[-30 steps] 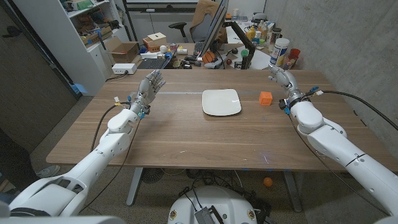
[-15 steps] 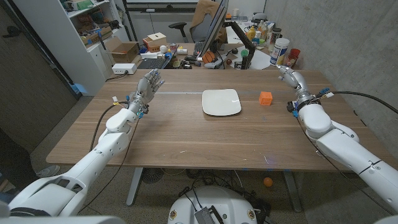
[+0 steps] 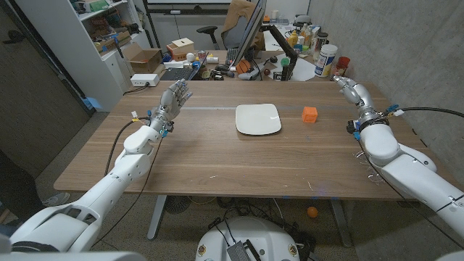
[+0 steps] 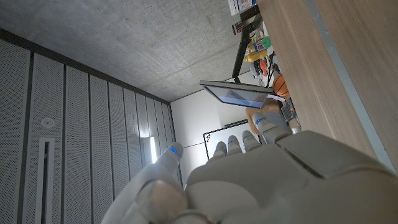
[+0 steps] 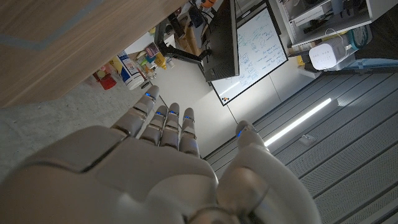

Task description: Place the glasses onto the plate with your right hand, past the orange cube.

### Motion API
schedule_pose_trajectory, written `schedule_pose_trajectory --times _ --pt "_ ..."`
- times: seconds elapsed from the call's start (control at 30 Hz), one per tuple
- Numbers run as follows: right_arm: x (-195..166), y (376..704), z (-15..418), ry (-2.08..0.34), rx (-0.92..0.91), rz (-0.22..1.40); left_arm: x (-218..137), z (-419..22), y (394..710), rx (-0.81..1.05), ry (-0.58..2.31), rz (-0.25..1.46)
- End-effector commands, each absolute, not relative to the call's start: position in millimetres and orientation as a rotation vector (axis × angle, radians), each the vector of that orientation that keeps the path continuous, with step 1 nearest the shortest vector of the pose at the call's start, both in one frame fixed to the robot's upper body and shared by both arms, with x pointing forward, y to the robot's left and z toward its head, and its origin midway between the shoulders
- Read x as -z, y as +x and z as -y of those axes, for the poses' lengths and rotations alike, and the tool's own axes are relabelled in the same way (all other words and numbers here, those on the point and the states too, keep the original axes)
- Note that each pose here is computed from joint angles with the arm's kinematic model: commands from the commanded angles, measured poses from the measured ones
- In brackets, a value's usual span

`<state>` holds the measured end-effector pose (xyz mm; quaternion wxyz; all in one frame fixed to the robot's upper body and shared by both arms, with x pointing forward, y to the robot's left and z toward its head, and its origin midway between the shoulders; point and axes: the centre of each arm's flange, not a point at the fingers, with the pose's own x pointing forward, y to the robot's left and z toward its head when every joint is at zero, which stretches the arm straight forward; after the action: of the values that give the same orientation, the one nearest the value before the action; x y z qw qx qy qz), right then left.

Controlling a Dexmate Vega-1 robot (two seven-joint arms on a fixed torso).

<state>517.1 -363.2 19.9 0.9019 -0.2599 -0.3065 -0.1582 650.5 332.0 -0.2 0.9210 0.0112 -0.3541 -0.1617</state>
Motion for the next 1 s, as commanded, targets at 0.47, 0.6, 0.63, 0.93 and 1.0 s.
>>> schedule_pose_trajectory --times 0.47,0.6,0.63,0.93,1.0 --pt "-16.4 464.8 414.9 -0.705 0.57 0.541 -9.5 -322.5 651.2 0.344 0.089 0.758" --pt "-13.5 455.1 417.4 -0.722 0.607 0.539 -10.1 -322.2 653.0 0.341 0.111 0.759" --pt "-13.0 452.2 418.0 -0.727 0.615 0.538 -9.8 -322.0 653.7 0.342 0.111 0.758" --pt "-13.2 423.4 423.2 -0.819 0.712 0.494 -10.9 -319.8 658.6 0.352 0.125 0.757" --pt "-13.3 416.2 423.9 -0.837 0.728 0.472 -10.9 -318.5 659.9 0.356 0.125 0.757"
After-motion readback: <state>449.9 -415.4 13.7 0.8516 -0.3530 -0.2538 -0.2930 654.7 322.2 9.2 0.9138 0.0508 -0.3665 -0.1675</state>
